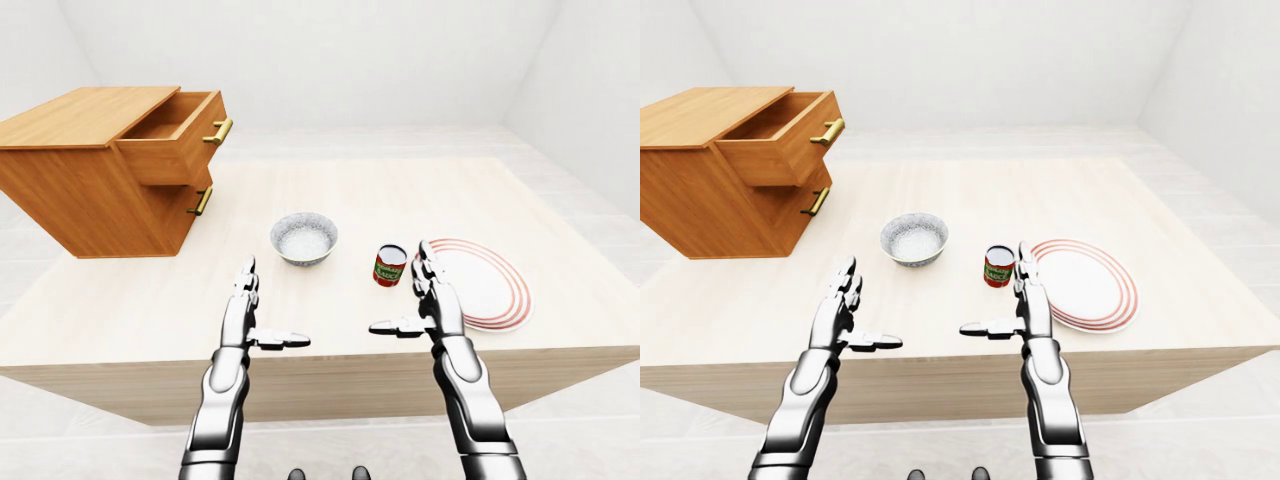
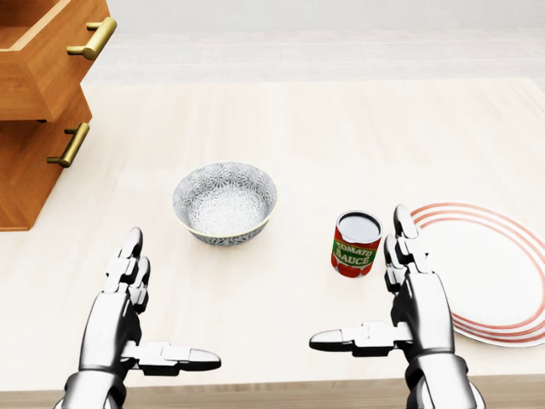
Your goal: Put the bowl on the plate.
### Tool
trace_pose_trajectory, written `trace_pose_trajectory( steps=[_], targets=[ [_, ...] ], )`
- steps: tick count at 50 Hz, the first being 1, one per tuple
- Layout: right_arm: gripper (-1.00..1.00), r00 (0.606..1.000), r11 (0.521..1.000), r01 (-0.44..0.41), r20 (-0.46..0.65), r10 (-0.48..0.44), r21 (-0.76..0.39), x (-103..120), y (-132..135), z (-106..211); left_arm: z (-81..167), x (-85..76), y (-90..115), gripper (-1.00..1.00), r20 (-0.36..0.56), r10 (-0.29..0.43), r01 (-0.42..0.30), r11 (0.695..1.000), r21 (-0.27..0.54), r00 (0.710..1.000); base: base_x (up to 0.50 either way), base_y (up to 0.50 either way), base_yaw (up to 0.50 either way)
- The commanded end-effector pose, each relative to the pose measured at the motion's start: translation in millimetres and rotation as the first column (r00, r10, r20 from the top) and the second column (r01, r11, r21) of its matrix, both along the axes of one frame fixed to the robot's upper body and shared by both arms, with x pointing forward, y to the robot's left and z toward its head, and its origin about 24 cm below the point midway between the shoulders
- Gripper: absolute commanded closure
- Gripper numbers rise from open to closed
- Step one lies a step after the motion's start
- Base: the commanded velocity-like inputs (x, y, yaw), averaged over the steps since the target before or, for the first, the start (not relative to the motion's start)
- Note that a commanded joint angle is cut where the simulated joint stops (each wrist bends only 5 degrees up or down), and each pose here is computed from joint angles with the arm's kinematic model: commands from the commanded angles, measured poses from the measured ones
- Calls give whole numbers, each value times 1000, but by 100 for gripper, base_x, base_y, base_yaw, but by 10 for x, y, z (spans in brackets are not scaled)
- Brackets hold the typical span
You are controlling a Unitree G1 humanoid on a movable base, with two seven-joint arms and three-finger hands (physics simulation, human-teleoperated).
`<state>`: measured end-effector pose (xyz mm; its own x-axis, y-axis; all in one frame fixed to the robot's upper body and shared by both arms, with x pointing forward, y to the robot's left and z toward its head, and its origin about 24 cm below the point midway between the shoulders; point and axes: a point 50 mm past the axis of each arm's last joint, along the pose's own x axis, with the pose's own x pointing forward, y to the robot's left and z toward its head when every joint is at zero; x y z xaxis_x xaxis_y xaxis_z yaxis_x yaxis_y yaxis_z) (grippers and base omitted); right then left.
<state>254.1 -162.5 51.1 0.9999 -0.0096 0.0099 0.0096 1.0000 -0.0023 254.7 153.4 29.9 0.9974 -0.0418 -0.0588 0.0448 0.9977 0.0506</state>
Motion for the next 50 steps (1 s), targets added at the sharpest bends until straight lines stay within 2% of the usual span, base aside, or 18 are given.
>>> trace_pose_trajectory(
  steps=[1,17,50],
  targets=[
    [-100,1000,1000,5,6,-5,4,-2,-20,37,51,21,26,-100,3,3,-3,1000,10,1000,0,0,0],
    [-100,1000,1000,4,6,-4,7,-1,-13,53,65,22,31,-100,0,-2,2,1000,28,1000,0,-12,0],
    [-100,1000,1000,2,3,-2,13,-32,-27,53,274,24,81,-100,68,1,-4,999,54,998,3,-17,0]
  ],
)
